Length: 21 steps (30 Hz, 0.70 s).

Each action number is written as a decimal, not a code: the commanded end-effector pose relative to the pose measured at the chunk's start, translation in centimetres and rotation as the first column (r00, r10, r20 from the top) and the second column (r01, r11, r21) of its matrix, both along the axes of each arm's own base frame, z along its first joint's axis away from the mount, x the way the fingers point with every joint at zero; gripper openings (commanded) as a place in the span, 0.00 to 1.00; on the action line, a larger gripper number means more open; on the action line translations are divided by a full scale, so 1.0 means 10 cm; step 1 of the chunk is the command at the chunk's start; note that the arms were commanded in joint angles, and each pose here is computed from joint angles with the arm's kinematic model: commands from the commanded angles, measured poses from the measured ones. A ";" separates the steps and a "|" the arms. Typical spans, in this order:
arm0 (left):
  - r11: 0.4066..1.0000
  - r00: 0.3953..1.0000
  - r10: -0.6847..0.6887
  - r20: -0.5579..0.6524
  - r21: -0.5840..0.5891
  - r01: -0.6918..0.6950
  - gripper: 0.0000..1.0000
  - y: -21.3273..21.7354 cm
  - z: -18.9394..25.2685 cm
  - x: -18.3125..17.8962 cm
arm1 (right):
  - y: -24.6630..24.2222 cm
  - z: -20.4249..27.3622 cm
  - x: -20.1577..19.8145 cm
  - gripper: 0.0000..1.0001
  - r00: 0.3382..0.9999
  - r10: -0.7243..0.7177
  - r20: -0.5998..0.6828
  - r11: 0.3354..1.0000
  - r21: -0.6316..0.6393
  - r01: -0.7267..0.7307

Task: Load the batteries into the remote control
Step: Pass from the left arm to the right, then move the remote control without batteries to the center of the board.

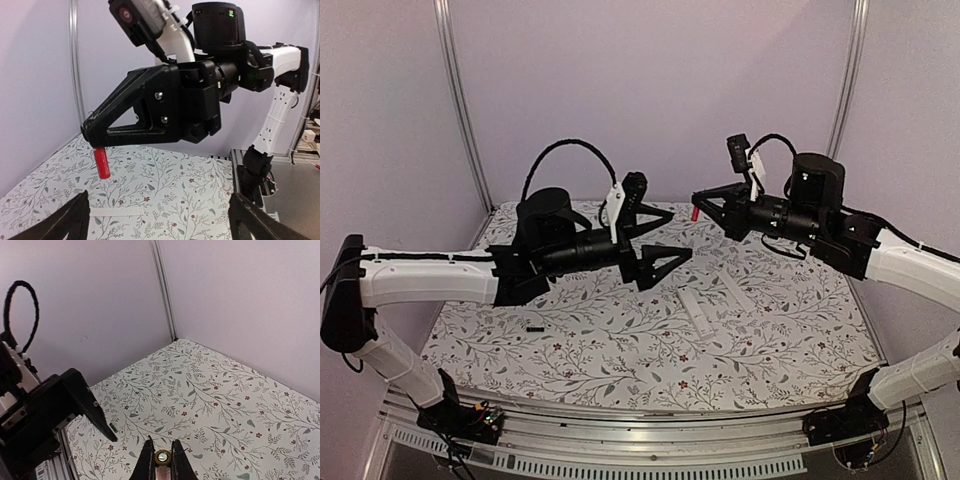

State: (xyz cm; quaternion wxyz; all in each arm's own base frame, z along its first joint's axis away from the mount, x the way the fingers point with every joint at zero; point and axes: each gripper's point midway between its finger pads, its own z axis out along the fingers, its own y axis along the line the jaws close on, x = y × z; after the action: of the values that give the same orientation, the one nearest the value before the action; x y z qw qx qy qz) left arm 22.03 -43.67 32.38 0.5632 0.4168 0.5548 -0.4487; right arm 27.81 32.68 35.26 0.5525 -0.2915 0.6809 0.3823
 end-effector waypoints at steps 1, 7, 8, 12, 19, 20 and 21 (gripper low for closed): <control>0.983 0.983 0.181 -0.026 0.011 -0.181 1.00 0.39 0.05 0.08 | -0.15 -1.01 0.32 0.00 0.955 -0.194 -0.224 0.936 -0.335 0.111; 0.914 0.905 0.402 -0.139 0.124 -0.387 1.00 0.74 -0.40 0.35 | -0.17 -1.97 0.33 0.00 0.870 -0.289 -0.399 0.836 -0.549 0.026; 0.902 0.892 0.427 -0.150 0.149 -0.406 1.00 0.78 -0.49 0.38 | -0.19 -2.07 0.31 0.00 0.858 -0.303 -0.416 0.822 -0.570 0.014; 0.872 0.863 0.479 -0.161 0.205 -0.445 1.00 0.87 -0.74 0.47 | -0.22 -2.44 0.26 0.00 0.817 -0.335 -0.469 0.780 -0.624 -0.039; 0.861 0.860 0.489 -0.150 0.241 -0.448 1.00 0.90 -0.87 0.54 | -0.24 -2.78 0.26 0.00 0.792 -0.370 -0.486 0.746 -0.664 -0.059; 0.859 0.857 0.492 -0.151 0.247 -0.449 1.00 0.91 -0.89 0.55 | -0.24 -2.82 0.27 0.00 0.788 -0.374 -0.488 0.742 -0.668 -0.061; 0.855 0.854 0.498 -0.154 0.253 -0.453 1.00 0.93 -0.91 0.57 | -0.24 -2.86 0.27 0.00 0.784 -0.380 -0.491 0.737 -0.673 -0.064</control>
State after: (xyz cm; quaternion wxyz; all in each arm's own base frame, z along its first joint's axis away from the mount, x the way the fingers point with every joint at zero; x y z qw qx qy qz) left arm 26.79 -35.20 24.87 0.5566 0.2779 0.7243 -0.2973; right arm 30.31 30.53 8.32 0.2167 -0.2756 0.9233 0.1565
